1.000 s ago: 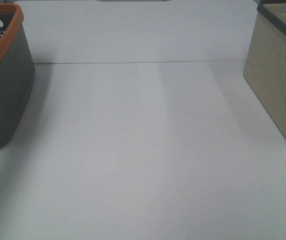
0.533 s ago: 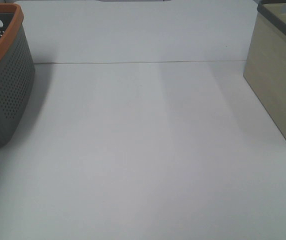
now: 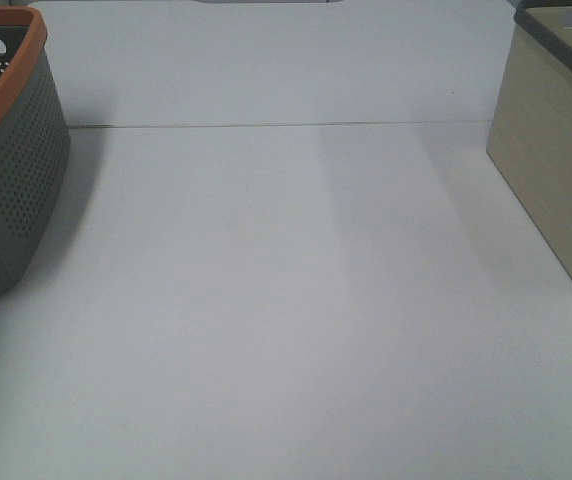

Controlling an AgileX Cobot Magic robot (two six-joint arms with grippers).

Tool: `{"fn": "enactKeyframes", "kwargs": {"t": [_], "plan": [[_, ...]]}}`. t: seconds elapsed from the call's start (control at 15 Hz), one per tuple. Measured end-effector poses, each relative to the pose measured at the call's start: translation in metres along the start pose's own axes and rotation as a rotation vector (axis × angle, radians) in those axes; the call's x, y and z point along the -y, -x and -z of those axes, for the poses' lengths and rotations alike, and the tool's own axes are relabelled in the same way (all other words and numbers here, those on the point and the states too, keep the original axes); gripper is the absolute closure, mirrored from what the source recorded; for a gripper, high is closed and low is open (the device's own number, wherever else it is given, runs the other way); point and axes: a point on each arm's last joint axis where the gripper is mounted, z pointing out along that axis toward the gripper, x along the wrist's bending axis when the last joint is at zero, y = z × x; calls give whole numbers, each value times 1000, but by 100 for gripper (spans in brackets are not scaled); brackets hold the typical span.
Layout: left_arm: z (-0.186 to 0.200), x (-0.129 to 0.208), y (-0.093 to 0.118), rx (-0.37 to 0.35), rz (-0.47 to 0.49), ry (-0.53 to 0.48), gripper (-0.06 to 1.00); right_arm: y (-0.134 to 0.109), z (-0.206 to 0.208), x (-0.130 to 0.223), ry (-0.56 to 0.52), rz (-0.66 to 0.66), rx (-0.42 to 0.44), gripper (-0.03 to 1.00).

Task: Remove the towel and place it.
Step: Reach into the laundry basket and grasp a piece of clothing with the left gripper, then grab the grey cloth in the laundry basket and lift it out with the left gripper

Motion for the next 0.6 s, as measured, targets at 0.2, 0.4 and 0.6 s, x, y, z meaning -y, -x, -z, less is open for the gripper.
{"fn": "enactKeyframes", "kwargs": {"t": [0.2,0.4,0.6], "plan": [[-30,-5,7,29,-14,3,3,0,0,0,0,0,0,21],[-38,-5,10,47,-25,-7,5,0,0,0,0,0,0,21],[-39,-3,10,50,-43,-25,26,0,0,0,0,0,0,21]]}}
